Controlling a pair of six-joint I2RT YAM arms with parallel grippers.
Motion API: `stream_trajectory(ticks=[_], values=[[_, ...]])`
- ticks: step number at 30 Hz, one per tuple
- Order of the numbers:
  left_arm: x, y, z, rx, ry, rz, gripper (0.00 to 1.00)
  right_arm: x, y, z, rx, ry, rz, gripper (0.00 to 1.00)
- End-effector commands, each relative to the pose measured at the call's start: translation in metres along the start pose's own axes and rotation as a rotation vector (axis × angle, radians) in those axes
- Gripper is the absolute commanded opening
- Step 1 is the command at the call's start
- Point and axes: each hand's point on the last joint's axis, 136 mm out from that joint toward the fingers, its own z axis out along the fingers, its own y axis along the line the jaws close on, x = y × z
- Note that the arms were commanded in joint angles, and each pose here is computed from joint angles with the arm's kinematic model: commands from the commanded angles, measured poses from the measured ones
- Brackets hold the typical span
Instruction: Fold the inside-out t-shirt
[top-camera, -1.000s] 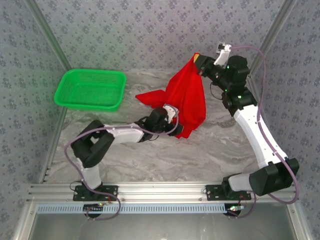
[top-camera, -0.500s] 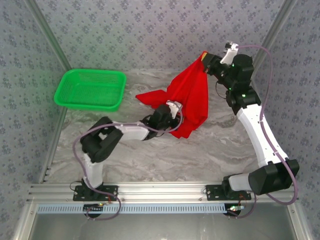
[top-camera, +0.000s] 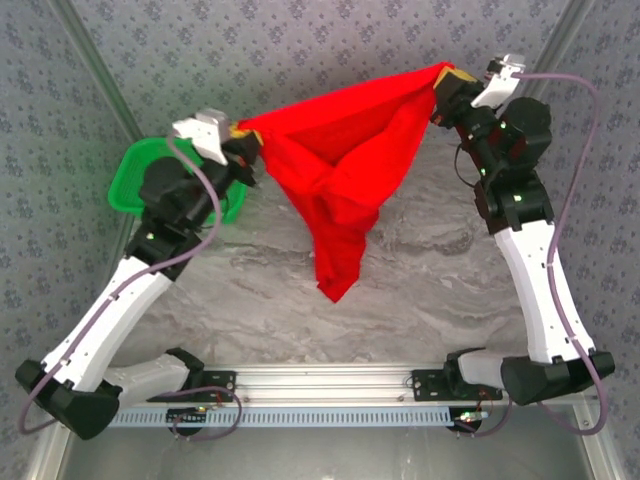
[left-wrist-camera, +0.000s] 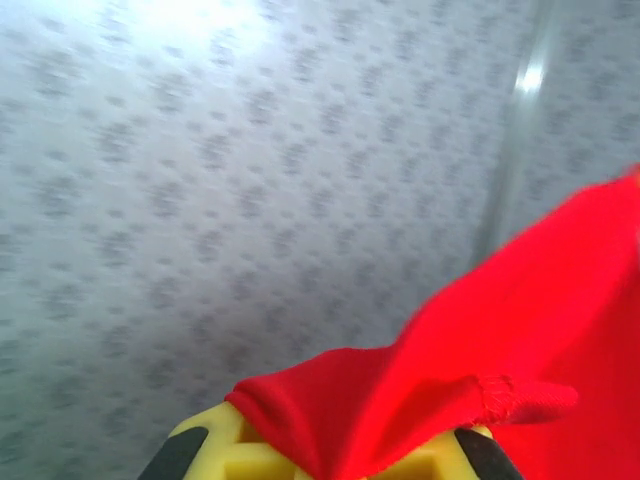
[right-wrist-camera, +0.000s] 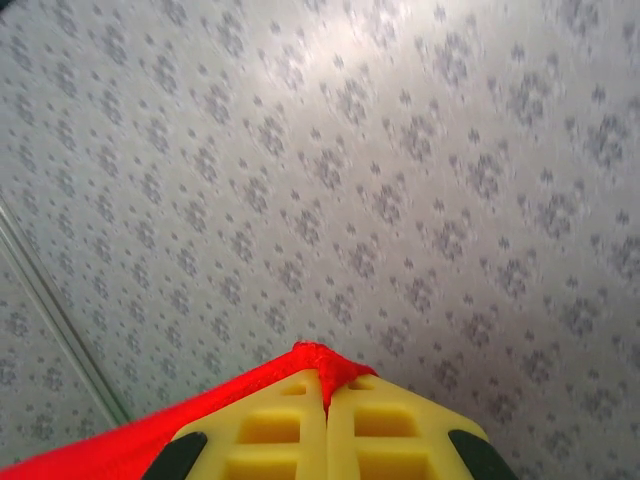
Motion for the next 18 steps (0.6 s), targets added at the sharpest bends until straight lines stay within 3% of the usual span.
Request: stream_trajectory(ticks=[1,7,12,18], values=[[0.015,0.036,0.002,-0.149,0.129,0.056,0.0,-0.048,0.014,-0.021,-0.001,-0.126,-0.071,0.0],[-0.048,0.079,-0.01,-0.305,0.063,0.07,0.0,-0.078,0.026,-0.049,-0.006,-0.206,-0.11,0.0],[-0.077,0.061,-0.027,-0.244,0.016,0.062,0.0,-0.083,0.048,-0.064,-0.061,-0.186,-0.143,0.0],[-0.105,0.035,-0.073,-0.174,-0.053,0.042,0.0,-0.103,0.073,-0.098,-0.121,-0.192,-0.164,0.0]])
